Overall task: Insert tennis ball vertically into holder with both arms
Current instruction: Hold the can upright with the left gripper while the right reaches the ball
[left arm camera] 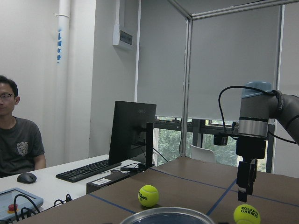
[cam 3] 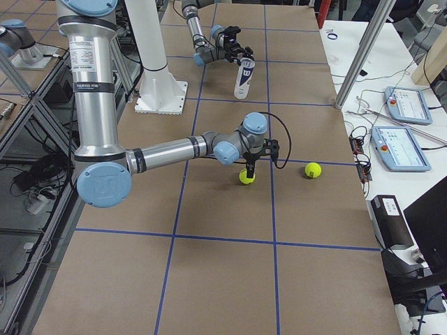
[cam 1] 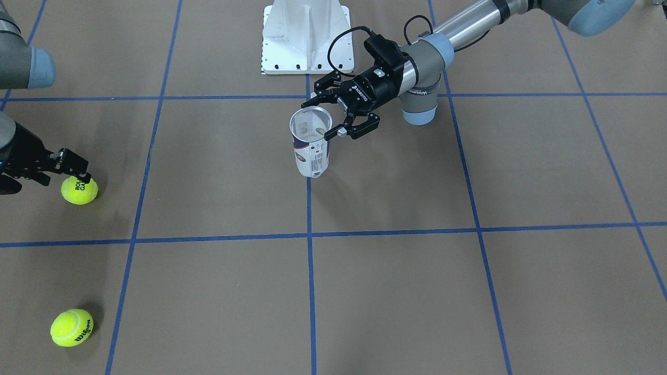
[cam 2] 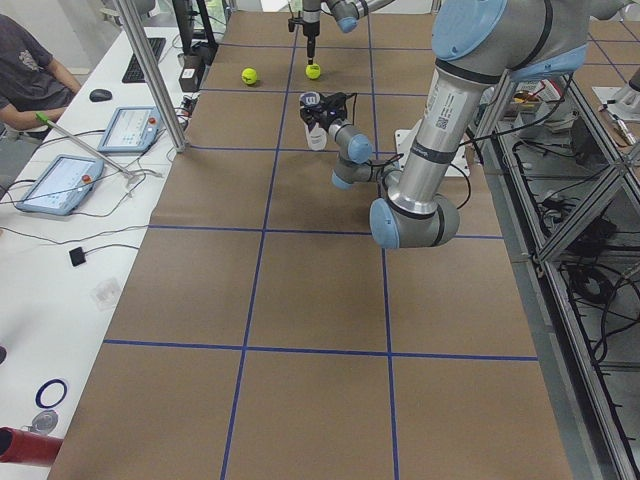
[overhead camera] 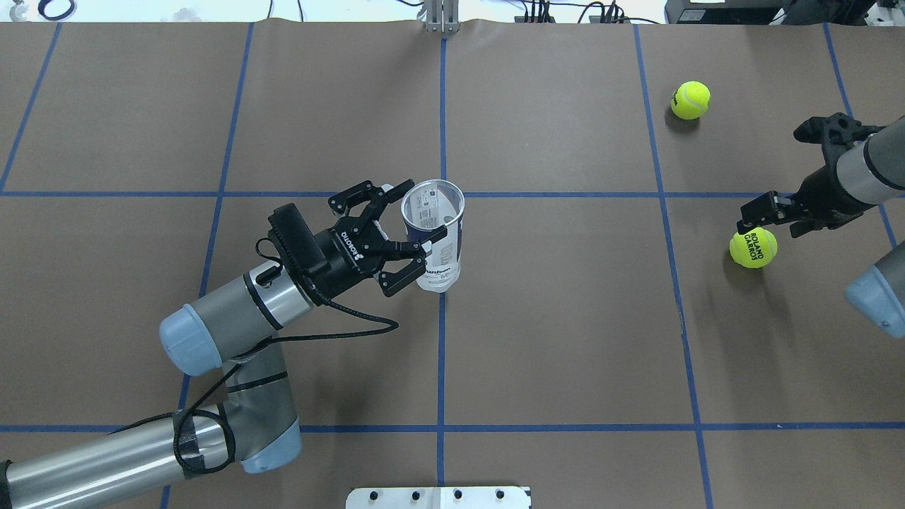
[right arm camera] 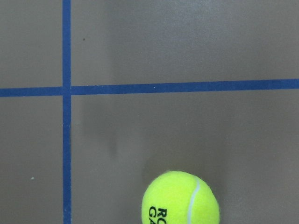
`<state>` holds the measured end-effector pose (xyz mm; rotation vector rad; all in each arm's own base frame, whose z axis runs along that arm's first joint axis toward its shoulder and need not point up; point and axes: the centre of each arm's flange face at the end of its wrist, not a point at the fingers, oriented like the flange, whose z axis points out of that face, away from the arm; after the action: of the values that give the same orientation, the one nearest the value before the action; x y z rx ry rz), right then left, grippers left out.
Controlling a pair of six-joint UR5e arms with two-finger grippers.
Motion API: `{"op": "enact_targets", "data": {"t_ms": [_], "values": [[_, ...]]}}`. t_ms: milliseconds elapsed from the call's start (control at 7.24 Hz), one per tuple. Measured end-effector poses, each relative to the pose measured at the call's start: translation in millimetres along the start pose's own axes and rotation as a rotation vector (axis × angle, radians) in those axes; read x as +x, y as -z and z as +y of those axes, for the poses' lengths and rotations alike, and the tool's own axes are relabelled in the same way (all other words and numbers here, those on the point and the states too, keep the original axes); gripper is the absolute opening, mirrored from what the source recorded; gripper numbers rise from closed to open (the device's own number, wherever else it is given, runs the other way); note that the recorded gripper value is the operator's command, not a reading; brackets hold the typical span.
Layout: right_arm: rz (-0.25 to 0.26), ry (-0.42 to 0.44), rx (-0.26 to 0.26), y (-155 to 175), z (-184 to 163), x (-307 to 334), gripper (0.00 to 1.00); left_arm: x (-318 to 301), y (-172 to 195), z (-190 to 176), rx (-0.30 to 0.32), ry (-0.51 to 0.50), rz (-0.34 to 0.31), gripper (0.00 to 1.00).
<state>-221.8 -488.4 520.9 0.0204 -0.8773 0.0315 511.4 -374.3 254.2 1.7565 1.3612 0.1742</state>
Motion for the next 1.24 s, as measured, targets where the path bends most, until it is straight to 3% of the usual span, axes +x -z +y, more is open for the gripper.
{"op": "enact_targets", "data": {"t_ms": [415, 829, 967, 1106, 1244], "values": [[0.008, 0.008, -0.009, -8.1, 1.9, -3.9, 0.99, 15.2, 6.5, 13.8, 0.026, 0.008, 0.03, 0.66], [0.077, 0.037, -0.006, -37.1, 11.1, -10.0, 0.99, 18.9, 6.9, 13.1, 0.036, 0.016, 0.037, 0.66], [0.096, 0.038, -0.012, -47.5, 11.6, -7.7, 0.93, 19.4, 7.4, 13.4, 0.036, 0.017, 0.038, 0.66], [0.11, 0.034, -0.018, -55.1, 10.9, -3.8, 0.4, 19.4, 8.3, 13.8, 0.037, 0.018, 0.039, 0.66], [0.117, 0.032, -0.018, -58.3, 10.2, -1.7, 0.0, 19.0, 10.1, 14.2, 0.041, 0.02, 0.04, 0.65]]}}
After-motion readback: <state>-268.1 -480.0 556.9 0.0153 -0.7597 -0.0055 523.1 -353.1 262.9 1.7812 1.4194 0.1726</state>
